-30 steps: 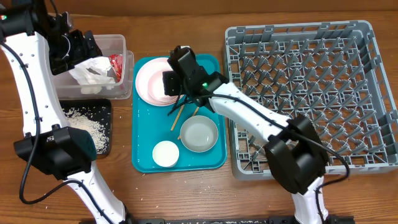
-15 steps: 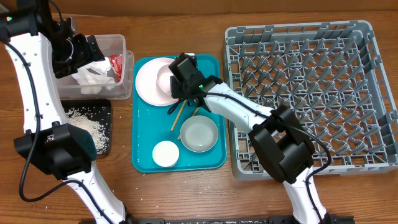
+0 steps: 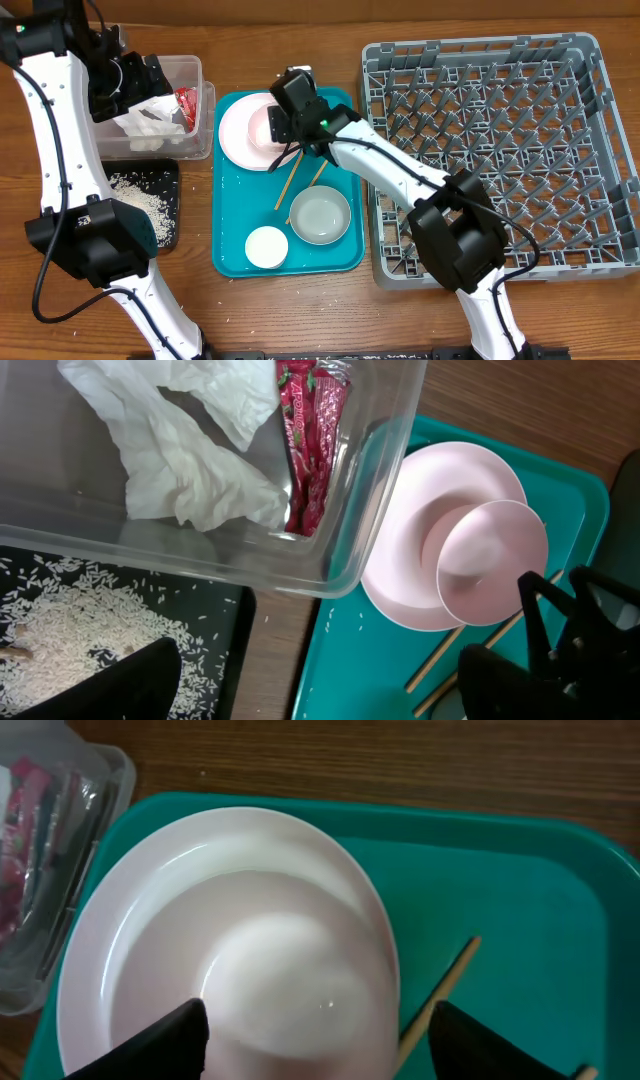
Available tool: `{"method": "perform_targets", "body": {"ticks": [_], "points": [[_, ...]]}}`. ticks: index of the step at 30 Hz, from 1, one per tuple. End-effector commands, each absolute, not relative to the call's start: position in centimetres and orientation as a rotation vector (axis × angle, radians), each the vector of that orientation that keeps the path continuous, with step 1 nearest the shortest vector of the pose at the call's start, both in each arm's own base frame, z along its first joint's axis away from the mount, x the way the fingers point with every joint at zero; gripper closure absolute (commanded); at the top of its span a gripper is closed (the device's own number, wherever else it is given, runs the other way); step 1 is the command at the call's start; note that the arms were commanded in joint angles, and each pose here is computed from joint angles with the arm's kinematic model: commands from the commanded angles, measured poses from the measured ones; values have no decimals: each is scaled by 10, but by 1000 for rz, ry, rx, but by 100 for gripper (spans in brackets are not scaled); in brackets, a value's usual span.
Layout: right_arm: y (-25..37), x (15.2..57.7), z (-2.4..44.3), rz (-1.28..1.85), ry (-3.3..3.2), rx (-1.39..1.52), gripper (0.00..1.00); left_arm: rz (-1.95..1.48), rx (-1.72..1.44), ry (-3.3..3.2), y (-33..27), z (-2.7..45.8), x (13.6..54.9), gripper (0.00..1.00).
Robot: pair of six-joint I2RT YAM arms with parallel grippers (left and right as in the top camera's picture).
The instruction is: Sort waste into correct bins and load items into the dishwasher
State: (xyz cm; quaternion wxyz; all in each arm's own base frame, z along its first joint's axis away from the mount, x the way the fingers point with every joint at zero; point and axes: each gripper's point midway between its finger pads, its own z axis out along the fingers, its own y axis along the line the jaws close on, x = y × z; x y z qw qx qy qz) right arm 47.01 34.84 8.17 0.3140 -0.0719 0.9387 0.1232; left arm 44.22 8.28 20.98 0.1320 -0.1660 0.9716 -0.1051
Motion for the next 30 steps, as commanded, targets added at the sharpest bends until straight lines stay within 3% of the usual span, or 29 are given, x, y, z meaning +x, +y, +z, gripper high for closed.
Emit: {"method": "perform_targets", "body": {"ticks": [1,12,18,21,27,30], "points": [[333,482,65,293,2500,-135,33,-296,-427,2822,80,212,442,10],[336,476,45,361,2564,-159,82,-296,-427,2821,80,212,442,9],[337,475,42,357,2572,-163,96,-294,-424,2812,80,213,444,6],[343,475,52,403,2564,-175,96,-292,-422,2808,81,213,445,0],[321,496,178,408,2409,-173,96,-289,-418,2795,81,214,448,0],[261,504,250,226,2314,-31,96,-290,-420,2795,81,214,448,0]]}}
